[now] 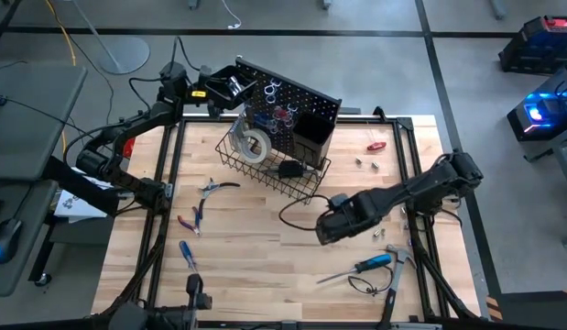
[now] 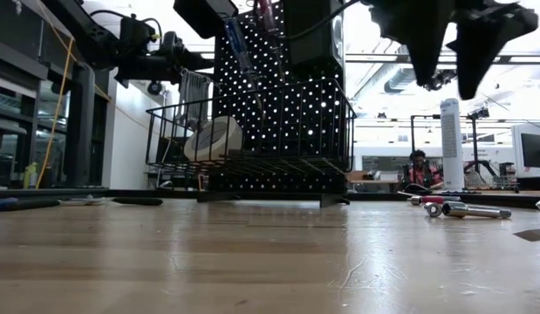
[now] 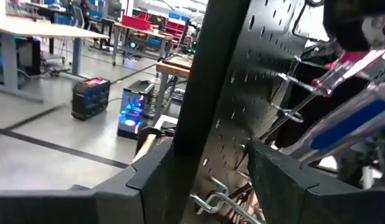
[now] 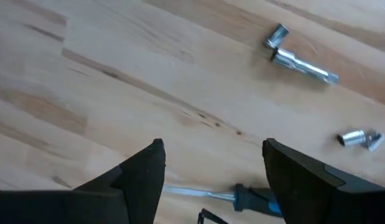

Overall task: Hang tools onto peg board
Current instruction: Adjust the pegboard

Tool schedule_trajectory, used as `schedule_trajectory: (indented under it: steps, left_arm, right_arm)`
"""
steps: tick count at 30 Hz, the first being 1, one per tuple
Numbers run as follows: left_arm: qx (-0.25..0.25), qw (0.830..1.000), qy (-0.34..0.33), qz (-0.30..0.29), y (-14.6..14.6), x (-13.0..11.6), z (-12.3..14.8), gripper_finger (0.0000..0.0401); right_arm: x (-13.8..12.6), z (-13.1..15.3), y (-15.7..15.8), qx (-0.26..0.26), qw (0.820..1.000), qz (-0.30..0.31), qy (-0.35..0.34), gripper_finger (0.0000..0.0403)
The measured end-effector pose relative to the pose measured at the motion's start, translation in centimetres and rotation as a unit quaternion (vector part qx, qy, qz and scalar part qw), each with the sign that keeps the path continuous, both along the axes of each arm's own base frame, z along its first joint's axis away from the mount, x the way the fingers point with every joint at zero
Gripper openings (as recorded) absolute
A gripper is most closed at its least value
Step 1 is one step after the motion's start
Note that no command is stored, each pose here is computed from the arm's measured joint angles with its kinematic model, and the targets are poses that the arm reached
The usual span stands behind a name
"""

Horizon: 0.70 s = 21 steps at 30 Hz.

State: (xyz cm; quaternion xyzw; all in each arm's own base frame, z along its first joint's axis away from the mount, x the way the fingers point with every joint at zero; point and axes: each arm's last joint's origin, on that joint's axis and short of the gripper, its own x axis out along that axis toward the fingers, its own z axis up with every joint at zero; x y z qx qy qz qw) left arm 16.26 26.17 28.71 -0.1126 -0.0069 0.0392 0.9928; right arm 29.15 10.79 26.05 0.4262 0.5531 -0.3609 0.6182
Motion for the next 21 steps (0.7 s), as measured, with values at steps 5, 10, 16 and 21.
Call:
schedule_trajectory:
  steps: [5, 10, 16, 21]
  left_arm:
    - [0.077, 0.997, 0.008, 0.002, 0.0, 0.1, -0.1, 0.0188]
    - [0.131, 0.991, 0.021, 0.027, -0.1, 0.5, -0.2, 0.0188]
    - [0.125, 0.991, 0.036, 0.019, 0.4, 1.4, -1.7, 0.0188]
    - [0.094, 0.995, 0.031, 0.004, 0.8, 2.4, -1.9, 0.0188]
  right_arm:
    - [0.4, 0.2, -0.5, 0.010, 1.000, 0.006, -0.015, 0.0255]
    - [1.0, 0.3, -0.2, 0.029, 0.999, 0.004, -0.043, 0.0255]
    - [1.6, 0.5, 0.1, 0.042, 0.996, 0.003, -0.079, 0.0255]
    - [1.9, 0.6, 0.1, 0.047, 0.994, 0.002, -0.094, 0.0255]
